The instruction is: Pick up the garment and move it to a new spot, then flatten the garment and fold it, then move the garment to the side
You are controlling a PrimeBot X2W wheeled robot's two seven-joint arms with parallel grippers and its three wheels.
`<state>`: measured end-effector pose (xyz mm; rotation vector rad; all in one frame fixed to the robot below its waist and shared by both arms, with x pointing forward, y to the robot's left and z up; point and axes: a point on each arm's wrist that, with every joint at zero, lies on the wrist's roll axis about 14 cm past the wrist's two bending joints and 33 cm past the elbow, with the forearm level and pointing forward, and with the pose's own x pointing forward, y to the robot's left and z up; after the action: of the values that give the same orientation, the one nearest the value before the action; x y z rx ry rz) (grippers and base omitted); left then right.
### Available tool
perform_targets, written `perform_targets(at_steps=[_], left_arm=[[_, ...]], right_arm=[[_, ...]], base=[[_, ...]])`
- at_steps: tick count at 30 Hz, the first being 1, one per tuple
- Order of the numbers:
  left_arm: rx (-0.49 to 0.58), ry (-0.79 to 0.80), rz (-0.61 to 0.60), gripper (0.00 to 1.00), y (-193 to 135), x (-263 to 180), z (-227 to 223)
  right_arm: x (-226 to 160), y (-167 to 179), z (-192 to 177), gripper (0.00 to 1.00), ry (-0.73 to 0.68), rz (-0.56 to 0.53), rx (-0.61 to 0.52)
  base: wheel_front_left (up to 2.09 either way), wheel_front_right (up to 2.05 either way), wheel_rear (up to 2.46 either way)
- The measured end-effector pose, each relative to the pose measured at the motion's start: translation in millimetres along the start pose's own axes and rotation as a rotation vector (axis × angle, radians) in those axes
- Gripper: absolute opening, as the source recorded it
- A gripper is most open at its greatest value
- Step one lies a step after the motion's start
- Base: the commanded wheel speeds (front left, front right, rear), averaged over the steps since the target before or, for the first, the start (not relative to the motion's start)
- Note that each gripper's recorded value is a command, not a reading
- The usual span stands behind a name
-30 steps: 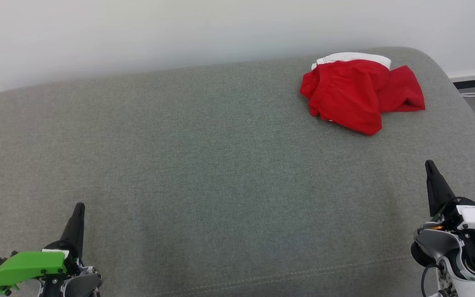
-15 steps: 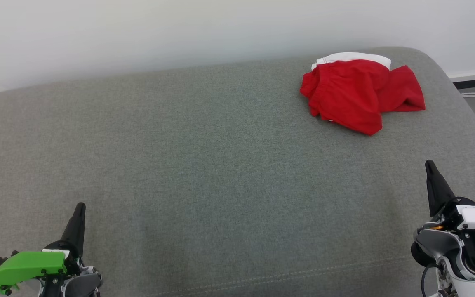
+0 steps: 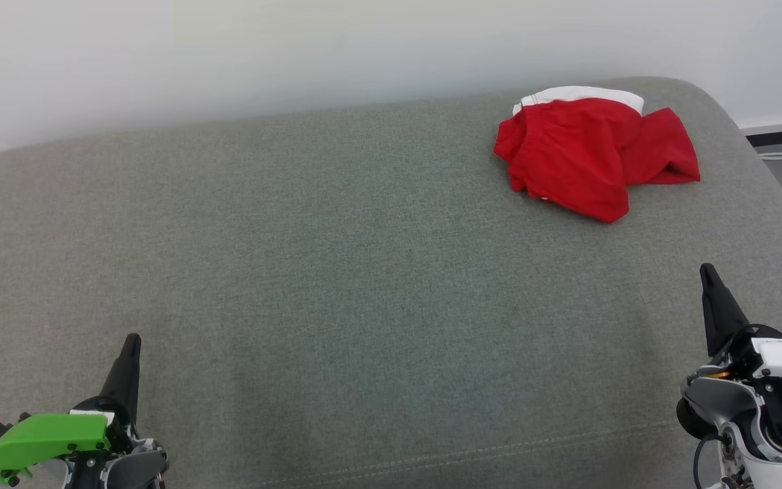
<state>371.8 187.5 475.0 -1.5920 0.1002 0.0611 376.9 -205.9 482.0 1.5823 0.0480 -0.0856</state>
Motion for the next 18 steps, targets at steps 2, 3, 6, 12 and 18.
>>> perform_targets(at_steps=[2,3,6,12,18], left_arm=[[0.000,0.000,0.000,0.00,0.0,0.0,-0.1],[0.000,0.000,0.000,0.00,0.0,0.0,0.0],[-0.002,0.000,0.000,0.00,0.1,0.0,-0.4],[-0.004,0.000,0.000,0.00,0.0,0.0,-0.8],[-0.005,-0.001,0.000,0.00,0.0,0.0,-0.9]], right_arm=[[0.0,0.0,0.0,0.00,0.000,0.000,0.000],[0.0,0.0,0.0,0.00,0.000,0.000,0.000],[0.0,0.0,0.0,0.00,0.000,0.000,0.000],[0.0,0.0,0.0,0.00,0.000,0.000,0.000],[0.0,0.0,0.0,0.00,0.000,0.000,0.000]], base=[[0.00,0.00,0.00],[0.00,0.00,0.00],[0.00,0.00,0.00],[0.00,0.00,0.00],[0.00,0.00,0.00]])
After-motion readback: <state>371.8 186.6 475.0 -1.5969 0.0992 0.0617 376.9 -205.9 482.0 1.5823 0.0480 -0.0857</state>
